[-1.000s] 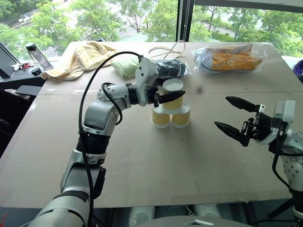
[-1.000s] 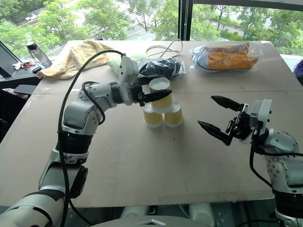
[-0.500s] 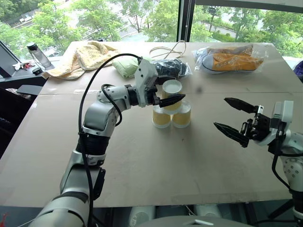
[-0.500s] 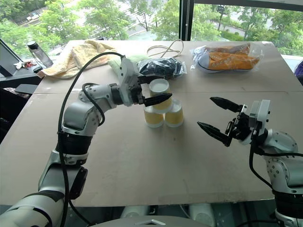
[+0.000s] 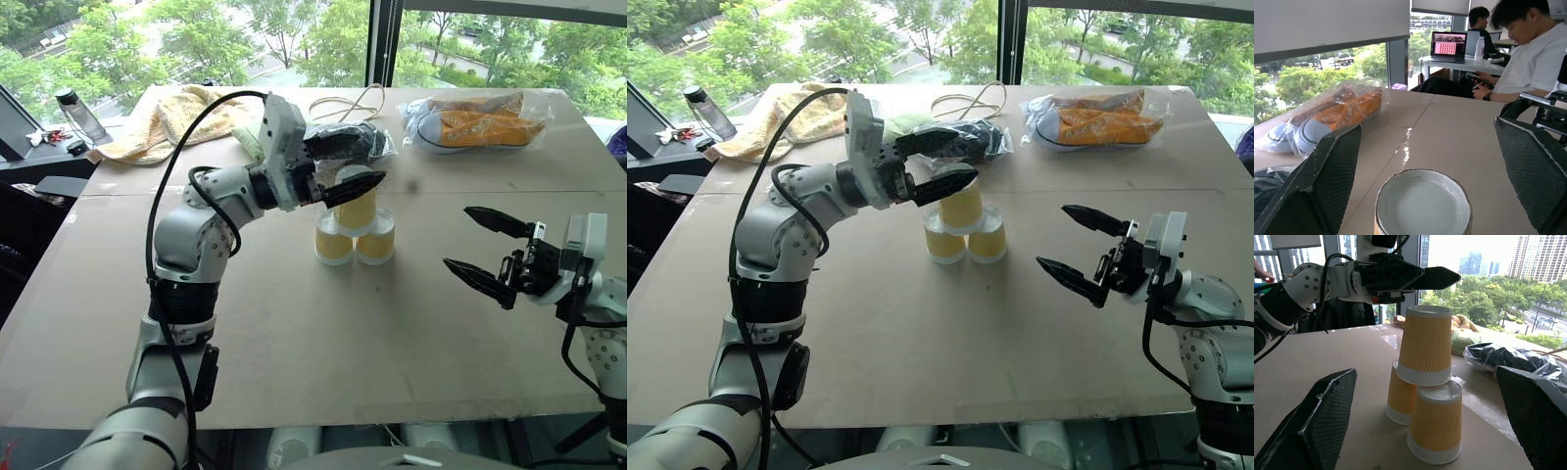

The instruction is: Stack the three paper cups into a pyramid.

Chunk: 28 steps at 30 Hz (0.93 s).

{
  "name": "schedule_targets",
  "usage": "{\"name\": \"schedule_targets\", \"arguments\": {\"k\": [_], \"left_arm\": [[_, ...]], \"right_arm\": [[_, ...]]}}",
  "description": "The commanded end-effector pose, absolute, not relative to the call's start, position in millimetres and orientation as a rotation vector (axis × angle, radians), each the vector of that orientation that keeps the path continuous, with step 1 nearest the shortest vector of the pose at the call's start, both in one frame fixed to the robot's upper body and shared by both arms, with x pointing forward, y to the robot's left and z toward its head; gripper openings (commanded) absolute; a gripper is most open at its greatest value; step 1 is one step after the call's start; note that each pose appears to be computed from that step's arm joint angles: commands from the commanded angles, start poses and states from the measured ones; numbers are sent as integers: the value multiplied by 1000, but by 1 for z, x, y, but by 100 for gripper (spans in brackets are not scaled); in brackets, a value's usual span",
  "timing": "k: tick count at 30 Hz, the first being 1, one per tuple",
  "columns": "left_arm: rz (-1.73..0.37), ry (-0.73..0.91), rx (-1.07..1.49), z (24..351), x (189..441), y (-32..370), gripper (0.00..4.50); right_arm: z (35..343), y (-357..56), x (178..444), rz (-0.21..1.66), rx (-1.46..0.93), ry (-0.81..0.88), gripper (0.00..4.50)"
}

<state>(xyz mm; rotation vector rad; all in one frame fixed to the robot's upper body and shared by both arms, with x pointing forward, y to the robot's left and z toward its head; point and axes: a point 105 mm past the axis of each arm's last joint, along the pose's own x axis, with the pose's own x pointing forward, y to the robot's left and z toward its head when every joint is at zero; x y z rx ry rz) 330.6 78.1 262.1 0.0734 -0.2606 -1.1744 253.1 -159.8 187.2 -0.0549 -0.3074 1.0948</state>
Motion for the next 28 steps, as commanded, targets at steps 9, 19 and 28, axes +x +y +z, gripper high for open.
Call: {"name": "schedule_targets", "arguments": {"k": [9, 19, 28], "left_arm": [[-978, -200, 147, 228, 296, 152, 443], [-774, 137, 84, 109, 245, 184, 443], [-669, 154, 131, 63, 238, 183, 443]], "right_arm": [[155, -185, 258, 1005, -71, -248, 450], [102, -211, 265, 942, -65, -102, 450], [77, -225, 265, 934, -100, -36, 450]]}}
